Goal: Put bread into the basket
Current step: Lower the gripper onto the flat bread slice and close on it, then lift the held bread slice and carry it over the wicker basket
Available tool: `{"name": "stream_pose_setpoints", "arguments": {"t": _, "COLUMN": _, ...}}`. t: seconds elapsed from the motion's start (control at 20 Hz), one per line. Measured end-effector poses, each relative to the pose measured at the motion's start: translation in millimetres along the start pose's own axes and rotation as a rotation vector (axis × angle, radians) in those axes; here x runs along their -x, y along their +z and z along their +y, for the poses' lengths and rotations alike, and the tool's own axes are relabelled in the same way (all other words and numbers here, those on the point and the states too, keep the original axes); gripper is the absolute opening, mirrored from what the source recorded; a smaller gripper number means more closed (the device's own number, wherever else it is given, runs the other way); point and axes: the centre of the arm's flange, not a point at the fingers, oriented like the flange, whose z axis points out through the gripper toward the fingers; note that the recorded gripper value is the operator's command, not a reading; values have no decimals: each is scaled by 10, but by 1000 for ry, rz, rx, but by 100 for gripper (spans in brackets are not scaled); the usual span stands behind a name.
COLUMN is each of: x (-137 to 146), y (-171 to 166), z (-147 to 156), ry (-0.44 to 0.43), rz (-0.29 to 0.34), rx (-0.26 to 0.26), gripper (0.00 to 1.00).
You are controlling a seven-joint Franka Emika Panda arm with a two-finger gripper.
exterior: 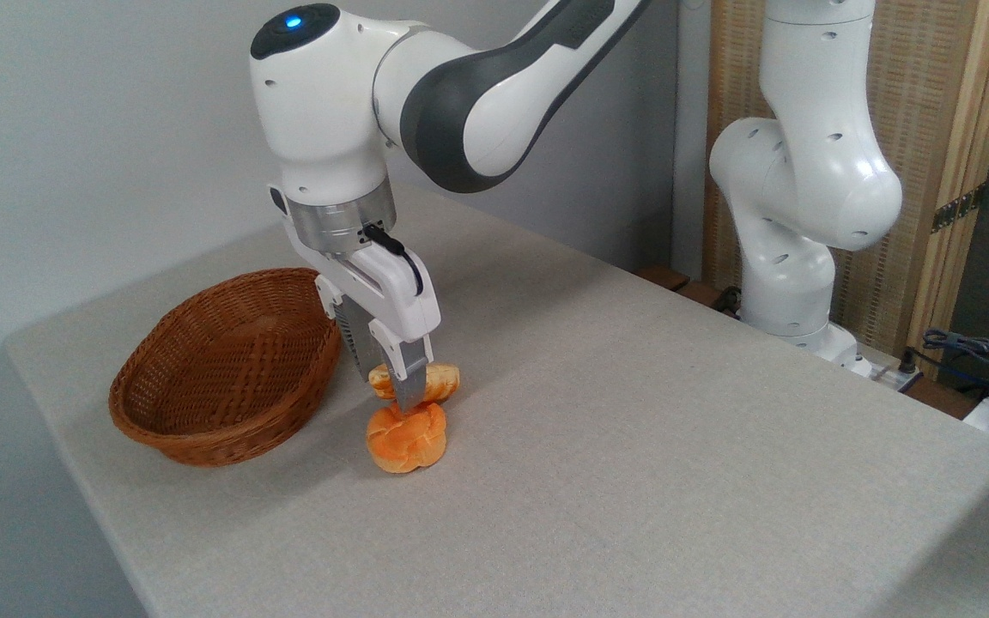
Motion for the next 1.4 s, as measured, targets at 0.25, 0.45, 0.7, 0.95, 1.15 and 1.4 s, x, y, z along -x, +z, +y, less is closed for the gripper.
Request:
{"name": "stream_pose_setpoints", "arguments": {"t": 0.25, "x": 1, "y": -11, "z": 1, "ry": 0, "rz": 2, "rx": -1, "gripper": 36}}
{"name": "stream_pose_setpoints", "arguments": {"t": 0.45, "x": 4, "y": -22, "z": -1, "ry": 0, "rz": 3, "rx": -2, "gripper": 35}}
{"name": "stream_pose_setpoints", "arguments": {"t": 0.7, "x": 7, "y": -135, "z": 8, "ry": 1, "rz": -3, "rx": 5, "gripper": 35}}
{"name": "stream_pose_setpoints", "arguments": {"t": 0.95, "x": -129, "y": -547, "z": 70, "ry": -7, "rz": 70, "rx": 17, "gripper": 35}}
{"name": "stream_pose_setpoints", "arguments": {"t": 1.15, "x": -272, "y": -902, "z": 144, "ry": -89, "rz": 192, "rx": 78, "gripper": 38}}
{"name": "stream_pose_setpoints", "arguments": {"t": 1.4, "x": -597, "y": -1055, "z": 266, "ry": -200, "rz": 301, "rx": 147, "gripper": 100}}
